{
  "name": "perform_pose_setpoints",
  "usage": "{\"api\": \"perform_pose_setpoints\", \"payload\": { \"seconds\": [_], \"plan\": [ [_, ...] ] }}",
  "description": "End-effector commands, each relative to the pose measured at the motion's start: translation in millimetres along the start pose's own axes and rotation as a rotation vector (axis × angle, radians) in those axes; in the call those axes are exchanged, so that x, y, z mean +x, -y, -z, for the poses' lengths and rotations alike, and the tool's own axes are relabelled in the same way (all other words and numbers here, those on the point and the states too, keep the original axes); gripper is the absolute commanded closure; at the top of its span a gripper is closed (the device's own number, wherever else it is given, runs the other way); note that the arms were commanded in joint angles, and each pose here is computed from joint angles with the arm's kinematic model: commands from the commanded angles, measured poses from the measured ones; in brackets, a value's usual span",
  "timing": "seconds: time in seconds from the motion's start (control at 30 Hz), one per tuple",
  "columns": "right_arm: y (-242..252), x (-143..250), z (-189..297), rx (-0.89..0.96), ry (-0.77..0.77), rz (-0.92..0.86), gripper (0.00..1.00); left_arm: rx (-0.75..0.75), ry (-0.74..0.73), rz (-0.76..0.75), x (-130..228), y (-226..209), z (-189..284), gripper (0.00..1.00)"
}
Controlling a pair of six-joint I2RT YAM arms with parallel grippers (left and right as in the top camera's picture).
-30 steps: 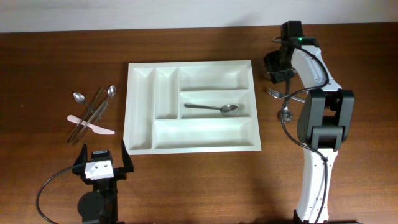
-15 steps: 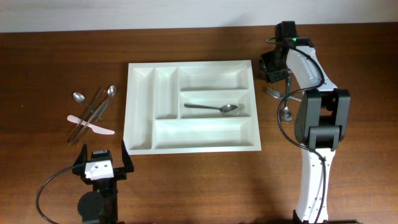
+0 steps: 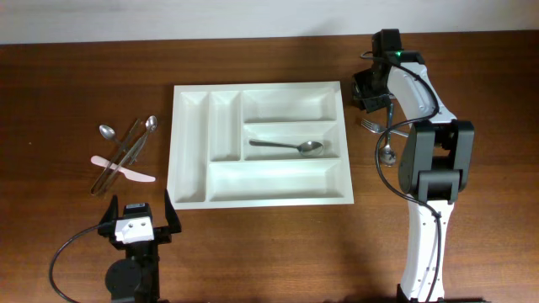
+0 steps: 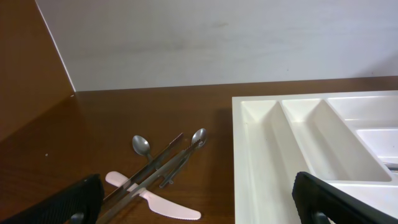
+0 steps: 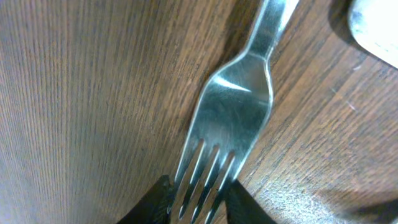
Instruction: Pack container
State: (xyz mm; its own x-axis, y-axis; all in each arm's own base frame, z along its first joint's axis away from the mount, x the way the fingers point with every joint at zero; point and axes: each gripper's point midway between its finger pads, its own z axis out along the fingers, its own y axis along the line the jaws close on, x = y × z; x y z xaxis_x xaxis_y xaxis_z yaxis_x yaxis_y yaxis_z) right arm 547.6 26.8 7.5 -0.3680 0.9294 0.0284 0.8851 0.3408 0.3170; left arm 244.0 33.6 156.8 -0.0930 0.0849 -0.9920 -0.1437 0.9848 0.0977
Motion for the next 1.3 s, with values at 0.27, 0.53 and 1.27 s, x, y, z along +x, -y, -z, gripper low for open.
{"api": "perform_pose_setpoints", "payload": {
  "seconds": [0.27,0.53,1.27],
  "plan": [
    [16.0,2.0,-20.0,0.060,0.002,0.117,0.82,0.005,0.003,-0.009,0.0,0.6,0.4,0.01],
    [28.0,-9.7,-18.2,0.119,0.045,0.259,0.82,0.005,0.003,-0.009,0.0,0.6,0.4,0.01],
    [61.4,-21.9,-10.5,0.287,0.044,0.606,0.96,0.006,0.003,-0.009,0.0,0.6,0.4,0.01]
  ]
}}
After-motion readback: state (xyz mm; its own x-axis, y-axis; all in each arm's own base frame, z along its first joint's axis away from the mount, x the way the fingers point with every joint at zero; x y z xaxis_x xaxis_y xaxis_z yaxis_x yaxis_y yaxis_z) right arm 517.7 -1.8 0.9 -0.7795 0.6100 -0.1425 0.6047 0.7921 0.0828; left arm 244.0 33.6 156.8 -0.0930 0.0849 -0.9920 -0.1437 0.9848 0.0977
